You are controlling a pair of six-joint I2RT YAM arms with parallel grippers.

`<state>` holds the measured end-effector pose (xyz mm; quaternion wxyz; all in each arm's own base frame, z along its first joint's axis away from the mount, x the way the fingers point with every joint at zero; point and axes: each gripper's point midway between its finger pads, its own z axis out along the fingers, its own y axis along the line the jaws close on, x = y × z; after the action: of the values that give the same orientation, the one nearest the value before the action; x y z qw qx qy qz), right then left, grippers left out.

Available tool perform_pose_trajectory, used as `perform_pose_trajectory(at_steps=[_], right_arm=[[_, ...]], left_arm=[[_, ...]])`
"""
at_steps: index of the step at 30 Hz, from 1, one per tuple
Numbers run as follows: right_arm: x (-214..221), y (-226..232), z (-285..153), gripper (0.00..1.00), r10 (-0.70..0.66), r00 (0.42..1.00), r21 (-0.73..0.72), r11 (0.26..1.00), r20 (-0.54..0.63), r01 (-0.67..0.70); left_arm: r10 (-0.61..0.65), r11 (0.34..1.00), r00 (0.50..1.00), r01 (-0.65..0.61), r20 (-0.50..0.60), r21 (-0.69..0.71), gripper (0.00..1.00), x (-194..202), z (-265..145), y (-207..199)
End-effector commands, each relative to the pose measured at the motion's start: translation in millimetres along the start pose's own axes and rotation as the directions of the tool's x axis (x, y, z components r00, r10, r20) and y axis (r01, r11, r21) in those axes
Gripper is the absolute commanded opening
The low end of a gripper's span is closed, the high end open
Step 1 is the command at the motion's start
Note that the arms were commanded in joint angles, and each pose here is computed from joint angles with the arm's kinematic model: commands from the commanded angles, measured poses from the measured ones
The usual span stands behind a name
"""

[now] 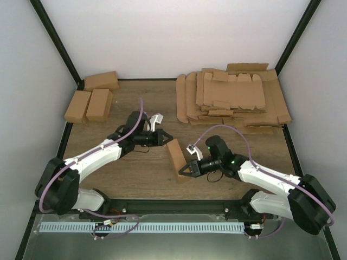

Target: Fold the paper box

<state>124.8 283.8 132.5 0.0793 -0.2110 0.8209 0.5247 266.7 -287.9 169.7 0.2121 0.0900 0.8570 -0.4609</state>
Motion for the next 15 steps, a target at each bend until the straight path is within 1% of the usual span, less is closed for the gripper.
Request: perform_pose_trajectory(at_steps=[1, 4, 6, 8, 11, 13, 15], right_arm=[[-13, 18, -8, 0.01, -0.033, 0.999, -0.103, 0.994, 0.015, 0.034], [-13, 26, -10, 0.01, -0.056, 0.998, -0.128, 0.99, 0.003, 0.056], [-10, 23, -9, 0.01, -0.049, 0.999, -0.123, 0.991, -0.008, 0.048], [-2, 10, -5, 0.01, -0.016, 0.999, -0.098, 0.995, -0.032, 0.012], [14, -26, 6, 0.01, 0.076, 0.995, -0.003, 0.997, -0.071, -0.076], [22, -42, 10, 0.01, 0.111, 0.99, 0.038, 0.993, -0.083, -0.108], [23, -49, 10, 0.01, 0.124, 0.989, 0.064, 0.991, -0.077, -0.119]], left_arm=[[0.063, 0.996, 0.998, -0.064, 0.017, 0.06, 0.04, -12, 7, -10], [0.072, 0.996, 0.997, -0.073, 0.017, 0.049, 0.04, -13, 13, -4], [0.071, 0.997, 0.997, -0.071, 0.009, 0.029, 0.04, -11, 19, 6], [0.065, 0.998, 0.998, -0.065, -0.002, 0.009, 0.04, -8, 26, 17], [0.042, 0.998, 0.999, -0.043, -0.024, -0.045, 0.04, 1, 37, 41], [0.026, 0.997, 0.999, -0.029, -0.041, -0.066, 0.04, 8, 44, 54], [0.01, 0.996, 0.998, -0.015, -0.058, -0.084, 0.04, 15, 50, 65]])
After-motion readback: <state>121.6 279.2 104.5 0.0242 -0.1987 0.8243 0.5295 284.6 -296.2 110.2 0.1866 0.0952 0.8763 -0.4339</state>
